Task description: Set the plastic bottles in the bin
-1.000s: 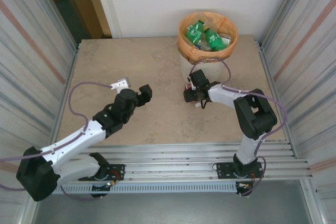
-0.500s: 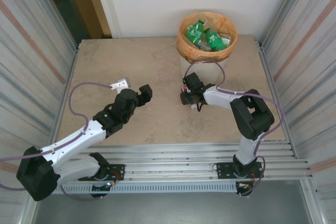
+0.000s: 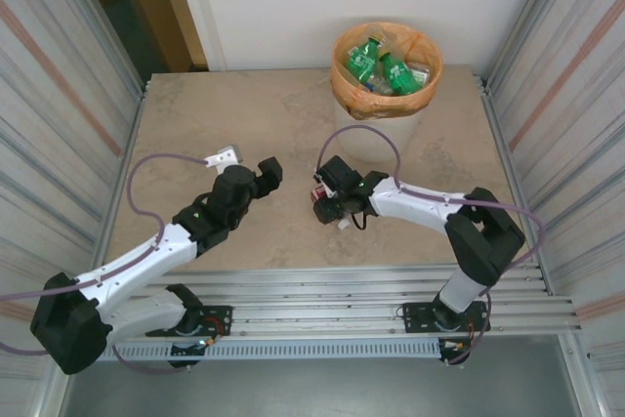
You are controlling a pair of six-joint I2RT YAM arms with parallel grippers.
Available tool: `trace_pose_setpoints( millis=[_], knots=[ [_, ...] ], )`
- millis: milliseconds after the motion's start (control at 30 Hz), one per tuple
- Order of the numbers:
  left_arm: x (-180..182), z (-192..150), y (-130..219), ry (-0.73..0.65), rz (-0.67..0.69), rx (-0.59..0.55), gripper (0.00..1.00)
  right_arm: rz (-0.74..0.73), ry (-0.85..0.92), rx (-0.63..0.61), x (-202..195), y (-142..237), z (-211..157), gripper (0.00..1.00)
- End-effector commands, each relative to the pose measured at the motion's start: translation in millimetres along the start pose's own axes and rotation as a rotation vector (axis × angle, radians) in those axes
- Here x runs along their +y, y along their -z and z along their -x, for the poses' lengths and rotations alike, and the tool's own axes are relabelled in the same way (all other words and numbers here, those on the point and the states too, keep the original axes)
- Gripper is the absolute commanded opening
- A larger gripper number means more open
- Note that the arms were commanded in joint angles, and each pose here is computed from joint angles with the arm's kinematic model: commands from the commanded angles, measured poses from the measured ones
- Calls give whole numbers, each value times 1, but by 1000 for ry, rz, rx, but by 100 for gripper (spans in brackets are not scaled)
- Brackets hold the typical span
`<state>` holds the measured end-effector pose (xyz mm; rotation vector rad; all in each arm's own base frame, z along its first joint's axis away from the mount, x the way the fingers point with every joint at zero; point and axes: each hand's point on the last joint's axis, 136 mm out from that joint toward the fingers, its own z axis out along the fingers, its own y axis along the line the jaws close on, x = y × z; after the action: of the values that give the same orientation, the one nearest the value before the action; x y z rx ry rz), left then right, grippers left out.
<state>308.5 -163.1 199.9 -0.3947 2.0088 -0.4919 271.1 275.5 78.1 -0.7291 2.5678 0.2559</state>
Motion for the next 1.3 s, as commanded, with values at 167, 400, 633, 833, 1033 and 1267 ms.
trace_pose_setpoints(
  millis=[167, 400, 633, 833, 1033, 1267],
  knots=[
    [14, 1, 1, 21, 50, -21, 99, 45, 105, -300, 9, 131, 76, 31],
    [19, 6, 5, 25, 61, -43, 99, -15, 114, -573, -41, 241, 136, 29],
    [19, 8, 7, 26, 58, -43, 99, -130, 61, -718, -117, 292, 177, 29],
    [18, 8, 8, 29, 52, -43, 99, -172, 34, -748, -177, 302, 208, 29],
    [19, 6, 8, 27, 55, -36, 99, -175, 6, -746, -228, 294, 235, 29],
    [21, 8, 5, 21, 72, -38, 99, -214, 3, -678, -273, 262, 251, 29]
  ],
)
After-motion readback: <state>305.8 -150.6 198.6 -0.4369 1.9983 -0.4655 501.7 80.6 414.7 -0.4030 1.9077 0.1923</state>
